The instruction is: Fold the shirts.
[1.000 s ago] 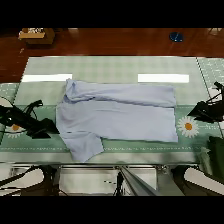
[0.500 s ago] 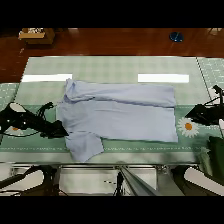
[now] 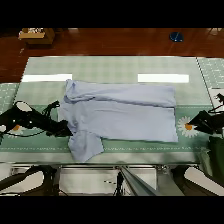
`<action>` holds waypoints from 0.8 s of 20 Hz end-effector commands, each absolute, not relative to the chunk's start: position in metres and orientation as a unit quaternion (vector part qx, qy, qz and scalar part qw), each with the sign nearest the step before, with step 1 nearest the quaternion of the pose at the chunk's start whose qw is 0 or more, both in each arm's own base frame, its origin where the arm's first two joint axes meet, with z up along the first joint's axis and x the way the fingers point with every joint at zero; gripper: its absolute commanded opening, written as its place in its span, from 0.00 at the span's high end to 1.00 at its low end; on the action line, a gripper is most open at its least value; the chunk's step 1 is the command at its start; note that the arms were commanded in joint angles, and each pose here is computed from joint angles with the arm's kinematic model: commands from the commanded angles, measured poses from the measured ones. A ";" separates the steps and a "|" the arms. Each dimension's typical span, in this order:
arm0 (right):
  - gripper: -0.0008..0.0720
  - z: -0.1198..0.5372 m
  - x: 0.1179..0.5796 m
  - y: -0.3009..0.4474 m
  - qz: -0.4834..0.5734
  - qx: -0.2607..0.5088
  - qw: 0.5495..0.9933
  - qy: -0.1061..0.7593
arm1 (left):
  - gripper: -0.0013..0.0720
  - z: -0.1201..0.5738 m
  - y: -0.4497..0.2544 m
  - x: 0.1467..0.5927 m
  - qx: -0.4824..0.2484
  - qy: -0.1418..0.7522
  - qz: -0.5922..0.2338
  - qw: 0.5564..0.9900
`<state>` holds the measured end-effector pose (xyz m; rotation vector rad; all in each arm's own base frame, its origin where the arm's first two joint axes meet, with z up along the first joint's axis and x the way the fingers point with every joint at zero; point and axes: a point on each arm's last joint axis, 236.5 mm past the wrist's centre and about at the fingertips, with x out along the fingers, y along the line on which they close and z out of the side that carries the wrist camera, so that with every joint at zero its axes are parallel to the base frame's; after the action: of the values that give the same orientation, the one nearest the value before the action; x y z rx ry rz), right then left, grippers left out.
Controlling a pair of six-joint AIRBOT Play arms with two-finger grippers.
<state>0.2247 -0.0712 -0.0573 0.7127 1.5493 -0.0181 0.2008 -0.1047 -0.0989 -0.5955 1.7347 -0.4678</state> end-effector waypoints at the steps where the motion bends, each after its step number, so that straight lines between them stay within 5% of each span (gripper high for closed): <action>1: 0.32 -0.074 0.197 -0.042 0.020 0.367 0.617 0.696 | 0.95 -0.092 -0.098 0.202 -0.271 0.736 -0.200 0.588; 12: 0.39 -0.120 0.181 0.000 0.017 0.371 0.605 0.704 | 0.95 -0.084 -0.100 0.207 -0.278 0.720 -0.219 0.597; 14: 0.59 -0.126 0.183 0.012 0.023 0.348 0.609 0.712 | 0.95 -0.084 -0.099 0.207 -0.277 0.719 -0.220 0.598; 15: 0.83 -0.124 0.187 0.019 0.035 0.339 0.612 0.714 | 0.95 -0.083 -0.099 0.209 -0.271 0.716 -0.228 0.602; 16: 0.95 -0.116 0.191 0.026 0.054 0.336 0.611 0.715 | 0.95 -0.081 -0.098 0.213 -0.267 0.712 -0.230 0.608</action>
<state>0.1843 0.0127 -0.1150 0.8226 1.6498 0.0898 0.2088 -0.0990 -0.0834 -0.6374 1.6648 -0.5140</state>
